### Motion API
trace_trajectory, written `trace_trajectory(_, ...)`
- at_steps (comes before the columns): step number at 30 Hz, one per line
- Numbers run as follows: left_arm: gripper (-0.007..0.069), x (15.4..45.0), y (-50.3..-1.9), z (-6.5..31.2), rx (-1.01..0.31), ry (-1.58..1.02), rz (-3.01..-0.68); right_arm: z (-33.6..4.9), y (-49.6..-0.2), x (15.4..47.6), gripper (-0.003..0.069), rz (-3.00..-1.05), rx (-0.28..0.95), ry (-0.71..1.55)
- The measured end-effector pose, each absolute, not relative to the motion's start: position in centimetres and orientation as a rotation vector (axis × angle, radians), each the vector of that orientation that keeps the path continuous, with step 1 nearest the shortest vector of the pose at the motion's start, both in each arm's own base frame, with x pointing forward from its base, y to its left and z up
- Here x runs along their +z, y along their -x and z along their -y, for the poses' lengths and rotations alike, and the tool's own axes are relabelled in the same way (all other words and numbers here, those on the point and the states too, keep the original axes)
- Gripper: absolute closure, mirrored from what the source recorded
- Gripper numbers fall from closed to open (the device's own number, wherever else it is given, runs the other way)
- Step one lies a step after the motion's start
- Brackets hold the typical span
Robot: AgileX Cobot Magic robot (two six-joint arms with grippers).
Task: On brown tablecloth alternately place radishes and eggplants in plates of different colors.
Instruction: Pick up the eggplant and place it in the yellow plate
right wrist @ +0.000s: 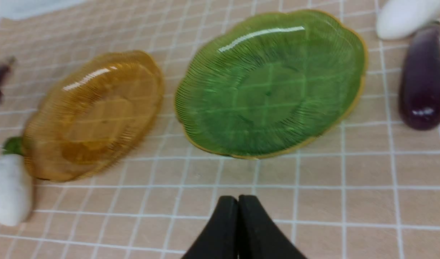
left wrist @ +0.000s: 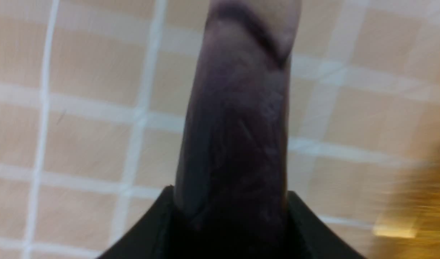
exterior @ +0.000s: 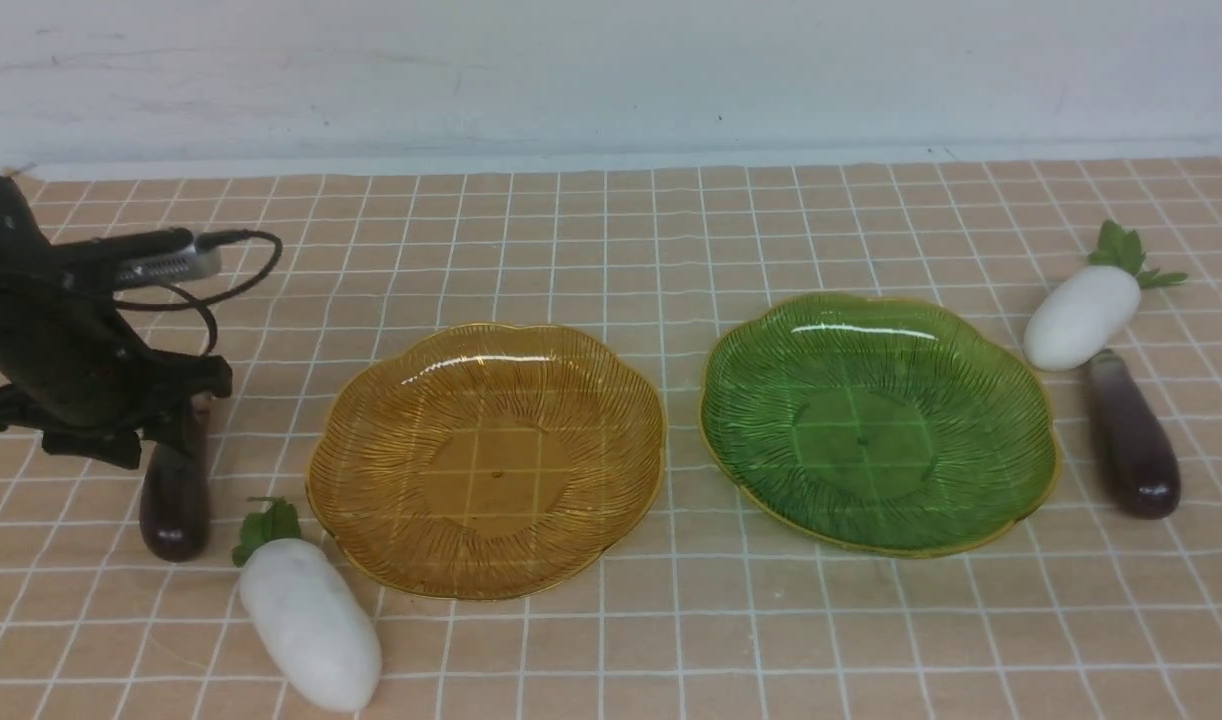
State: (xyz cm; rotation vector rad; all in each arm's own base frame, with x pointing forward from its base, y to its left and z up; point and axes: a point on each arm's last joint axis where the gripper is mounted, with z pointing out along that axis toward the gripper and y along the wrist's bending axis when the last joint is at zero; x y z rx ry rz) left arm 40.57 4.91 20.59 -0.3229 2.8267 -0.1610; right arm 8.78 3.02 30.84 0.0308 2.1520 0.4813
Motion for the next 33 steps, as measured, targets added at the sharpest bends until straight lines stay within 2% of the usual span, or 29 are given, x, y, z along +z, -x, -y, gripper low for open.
trace_trajectory(2, 0.0356, 24.0, -41.3, -2.9, -0.239, 0.249, -2.746, -2.9, -9.6, 30.6, 0.0673, -2.192, 0.456, -0.042)
trace_trajectory(5, 0.0361, 26.7, -41.9, 2.0, -0.401, 0.089, -2.674, -2.5, -12.1, 31.1, 0.0673, -2.276, 0.404, -0.076)
trace_trajectory(8, 0.0361, 26.1, -41.6, 7.3, -0.474, -0.135, -2.687, -2.3, -14.7, 32.1, 0.0673, -2.347, 0.343, -0.058)
trace_trajectory(11, 0.0356, 23.5, -41.5, 11.2, -0.436, -0.307, -2.750, -1.9, -17.4, 32.8, 0.0673, -2.404, 0.277, -0.057)
trace_trajectory(16, 0.0289, 20.1, -41.6, 12.7, -0.374, -0.325, -2.858, 0.7, -21.5, 31.8, 0.0673, -2.498, 0.158, -0.244)
trace_trajectory(21, 0.0111, 19.9, -41.3, 12.3, -0.324, -0.343, -2.916, 4.4, -25.6, 29.3, 0.0671, -2.586, 0.147, -0.463)
trace_trajectory(24, 0.0067, 20.6, -41.3, 11.9, -0.240, -0.372, -2.949, 4.9, -28.4, 27.4, 0.0628, -2.625, 0.163, -0.463)
trace_trajectory(25, 0.0095, 21.0, -41.3, 11.7, -0.222, -0.374, -2.964, 4.8, -29.3, 26.6, 0.0602, -2.637, 0.161, -0.439)
trace_trajectory(27, 0.0200, 22.4, -41.3, 11.6, -0.194, -0.393, -2.972, 4.6, -31.4, 25.1, 0.0516, -2.661, 0.153, -0.371)
trace_trajectory(30, 0.0448, 24.7, -41.0, 11.2, -0.154, -0.409, -2.935, 4.1, -34.3, 22.9, 0.0373, -2.686, 0.152, -0.307)
trace_trajectory(31, 0.0519, 25.9, -40.7, 11.0, -0.134, -0.414, -2.908, 4.0, -35.4, 22.0, 0.0306, -2.693, 0.152, -0.294)
trace_trajectory(33, 0.0600, 28.8, -39.5, 10.5, -0.105, -0.404, -2.851, 3.8, -37.2, 19.9, 0.0192, -2.731, 0.155, -0.281)
